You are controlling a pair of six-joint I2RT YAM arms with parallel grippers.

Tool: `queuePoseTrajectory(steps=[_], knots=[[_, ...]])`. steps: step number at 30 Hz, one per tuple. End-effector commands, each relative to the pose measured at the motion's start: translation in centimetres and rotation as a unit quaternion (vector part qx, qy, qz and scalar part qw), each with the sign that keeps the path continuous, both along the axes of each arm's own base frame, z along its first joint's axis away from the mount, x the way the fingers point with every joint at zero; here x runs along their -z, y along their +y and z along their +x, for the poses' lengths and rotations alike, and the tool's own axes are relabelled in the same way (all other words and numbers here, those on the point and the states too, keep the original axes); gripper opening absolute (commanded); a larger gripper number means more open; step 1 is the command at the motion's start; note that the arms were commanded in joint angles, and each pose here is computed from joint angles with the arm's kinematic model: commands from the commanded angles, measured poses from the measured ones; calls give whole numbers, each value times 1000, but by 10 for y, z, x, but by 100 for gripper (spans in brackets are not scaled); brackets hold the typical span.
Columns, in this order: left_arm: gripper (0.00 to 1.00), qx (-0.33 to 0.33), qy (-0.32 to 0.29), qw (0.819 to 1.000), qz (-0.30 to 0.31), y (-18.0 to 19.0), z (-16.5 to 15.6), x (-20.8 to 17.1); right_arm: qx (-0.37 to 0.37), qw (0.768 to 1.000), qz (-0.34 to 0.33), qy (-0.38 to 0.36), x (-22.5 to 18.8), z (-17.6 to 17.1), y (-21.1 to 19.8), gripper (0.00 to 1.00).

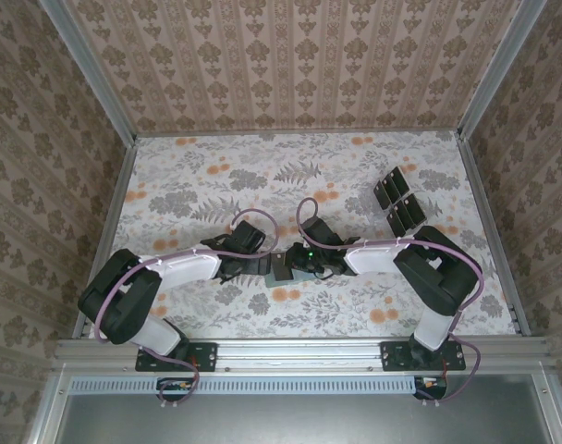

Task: Put the credit cards into the card holder
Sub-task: Insert the credit card into the card slot.

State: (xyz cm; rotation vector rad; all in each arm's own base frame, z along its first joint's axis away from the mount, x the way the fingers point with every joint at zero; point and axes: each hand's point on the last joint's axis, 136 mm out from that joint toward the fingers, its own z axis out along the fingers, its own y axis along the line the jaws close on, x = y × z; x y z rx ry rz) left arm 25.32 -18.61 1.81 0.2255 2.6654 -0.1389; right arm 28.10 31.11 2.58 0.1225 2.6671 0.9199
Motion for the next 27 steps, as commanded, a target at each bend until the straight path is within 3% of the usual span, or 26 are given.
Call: queuePoseTrajectory(steps=[1, 11, 17, 22, 27], knots=[[100, -1, 7, 1000, 11, 4, -3, 10, -11, 1000, 17, 7, -1, -2, 12, 19], [100, -3, 0, 1000, 9, 5, -3, 4, -12, 999, 32, -11, -24, -1, 13, 20], [100, -6, -7, 1000, 9, 7, -1, -3, -3, 999, 25, -25, -36, 2, 2, 28], [100, -12, -10, 1000, 11, 11, 0, -6, -2, 1000, 7, -25, -31, 1, -5, 35], [100, -15, -13, 1000, 9, 13, 2, -10, 0, 1000, -2, -14, -18, -2, -7, 35]])
